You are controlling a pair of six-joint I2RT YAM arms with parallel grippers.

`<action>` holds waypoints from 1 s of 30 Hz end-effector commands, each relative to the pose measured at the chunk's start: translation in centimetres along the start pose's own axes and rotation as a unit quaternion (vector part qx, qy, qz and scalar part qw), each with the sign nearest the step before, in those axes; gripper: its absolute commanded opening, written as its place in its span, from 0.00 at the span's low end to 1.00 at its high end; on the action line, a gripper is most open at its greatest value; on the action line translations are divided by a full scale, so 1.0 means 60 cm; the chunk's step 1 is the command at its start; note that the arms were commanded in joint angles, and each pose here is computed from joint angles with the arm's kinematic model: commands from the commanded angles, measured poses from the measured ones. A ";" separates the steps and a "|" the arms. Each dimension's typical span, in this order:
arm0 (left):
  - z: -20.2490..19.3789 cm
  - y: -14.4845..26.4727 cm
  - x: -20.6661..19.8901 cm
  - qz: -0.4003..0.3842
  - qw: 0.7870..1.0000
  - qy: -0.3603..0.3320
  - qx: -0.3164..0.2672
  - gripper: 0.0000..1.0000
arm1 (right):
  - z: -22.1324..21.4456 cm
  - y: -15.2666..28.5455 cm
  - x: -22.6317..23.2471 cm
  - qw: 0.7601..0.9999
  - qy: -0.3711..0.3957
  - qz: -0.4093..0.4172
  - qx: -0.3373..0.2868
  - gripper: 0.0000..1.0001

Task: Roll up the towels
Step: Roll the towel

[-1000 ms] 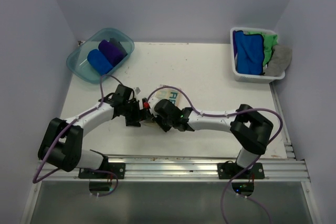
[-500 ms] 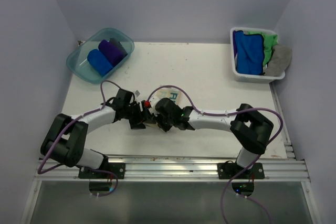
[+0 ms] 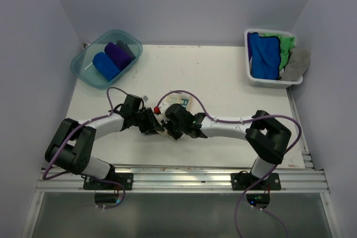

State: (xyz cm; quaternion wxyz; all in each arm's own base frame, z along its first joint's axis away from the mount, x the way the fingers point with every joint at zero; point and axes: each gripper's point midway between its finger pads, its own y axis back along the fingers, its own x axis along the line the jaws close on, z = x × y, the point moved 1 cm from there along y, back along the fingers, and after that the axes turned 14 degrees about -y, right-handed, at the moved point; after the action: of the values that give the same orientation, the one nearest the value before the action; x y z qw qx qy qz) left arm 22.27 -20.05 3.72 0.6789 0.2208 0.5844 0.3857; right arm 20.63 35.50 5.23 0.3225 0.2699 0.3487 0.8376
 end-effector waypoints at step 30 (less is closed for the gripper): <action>-0.008 0.018 -0.013 -0.007 1.000 0.011 0.010 0.00 | 0.011 -0.039 0.029 0.958 0.240 -0.150 -0.047 0.27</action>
State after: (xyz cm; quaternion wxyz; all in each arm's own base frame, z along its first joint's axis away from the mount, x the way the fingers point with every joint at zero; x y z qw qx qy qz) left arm 21.27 -19.83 3.69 0.6629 0.2305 0.5994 0.3850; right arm 19.58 37.58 3.33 0.3439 0.0139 0.4342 0.8324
